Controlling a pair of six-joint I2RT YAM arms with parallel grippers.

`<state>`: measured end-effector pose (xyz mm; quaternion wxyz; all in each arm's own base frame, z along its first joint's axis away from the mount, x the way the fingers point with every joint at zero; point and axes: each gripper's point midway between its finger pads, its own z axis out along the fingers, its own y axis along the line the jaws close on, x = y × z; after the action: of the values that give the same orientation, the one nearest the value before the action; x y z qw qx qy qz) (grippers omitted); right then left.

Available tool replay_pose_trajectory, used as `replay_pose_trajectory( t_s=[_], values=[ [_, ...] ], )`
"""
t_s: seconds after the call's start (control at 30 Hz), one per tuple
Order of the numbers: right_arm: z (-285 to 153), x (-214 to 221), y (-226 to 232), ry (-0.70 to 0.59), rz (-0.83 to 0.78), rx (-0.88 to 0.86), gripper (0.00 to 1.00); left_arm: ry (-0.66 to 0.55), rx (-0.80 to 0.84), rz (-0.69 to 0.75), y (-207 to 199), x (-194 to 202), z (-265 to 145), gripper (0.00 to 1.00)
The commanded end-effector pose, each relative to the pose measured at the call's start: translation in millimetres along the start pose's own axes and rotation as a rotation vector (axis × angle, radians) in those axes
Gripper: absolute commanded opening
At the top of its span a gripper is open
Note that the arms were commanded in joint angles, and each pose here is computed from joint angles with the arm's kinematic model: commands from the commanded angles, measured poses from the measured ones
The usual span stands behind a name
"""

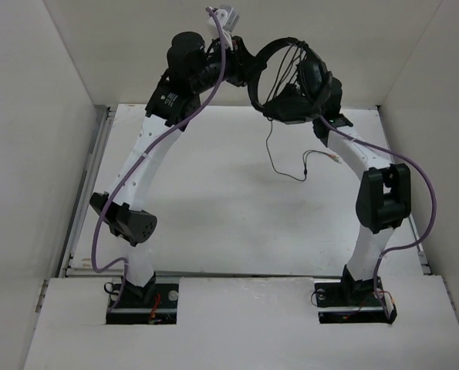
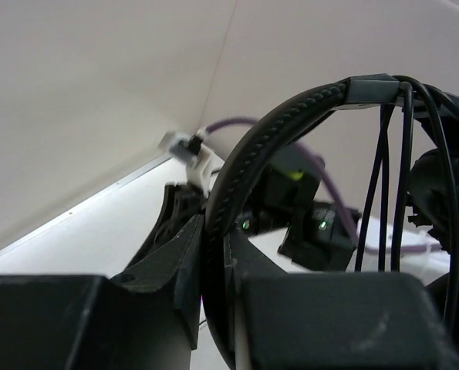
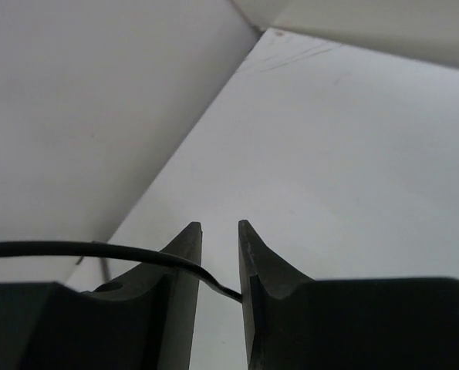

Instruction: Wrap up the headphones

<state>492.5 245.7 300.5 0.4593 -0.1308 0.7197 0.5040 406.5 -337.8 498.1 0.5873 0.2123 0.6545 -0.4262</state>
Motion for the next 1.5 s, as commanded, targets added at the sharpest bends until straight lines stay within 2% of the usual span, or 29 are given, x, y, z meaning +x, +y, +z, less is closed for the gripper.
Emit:
replay_pose_trajectory(
  t_s=[0.0, 0.27, 0.43, 0.57, 0.77, 0.87, 1.13, 1.33, 1.47],
  values=[
    [18, 13, 64, -0.003, 0.037, -0.230, 0.32, -0.157, 0.033, 0.008, -18, -59, -16, 0.00],
    [44, 110, 85, 0.150, 0.136, -0.284, 0.37, -0.324, -0.094, 0.062, 8, -118, -40, 0.00],
    [50, 160, 120, 0.244, 0.166, -0.340, 0.41, -0.473, -0.296, 0.118, 53, -162, -68, 0.00],
    [52, 184, 141, 0.299, 0.163, -0.379, 0.38, -0.570, -0.514, 0.172, 95, -186, -97, 0.00],
    [50, 193, 156, 0.337, 0.116, -0.416, 0.10, -0.636, -0.815, 0.251, 148, -195, -130, 0.00],
    [50, 193, 157, 0.351, 0.069, -0.396, 0.00, -0.652, -0.940, 0.297, 167, -193, -139, 0.00],
    [52, 179, 154, 0.395, -0.214, -0.249, 0.00, -0.634, -1.123, 0.365, 198, -173, -138, 0.00],
    [46, 173, 173, 0.410, -0.380, -0.225, 0.00, -0.622, -1.148, 0.385, 210, -164, -129, 0.00],
    [35, 162, 186, 0.408, -0.589, -0.184, 0.00, -0.596, -1.187, 0.413, 225, -155, -129, 0.00]
  ],
)
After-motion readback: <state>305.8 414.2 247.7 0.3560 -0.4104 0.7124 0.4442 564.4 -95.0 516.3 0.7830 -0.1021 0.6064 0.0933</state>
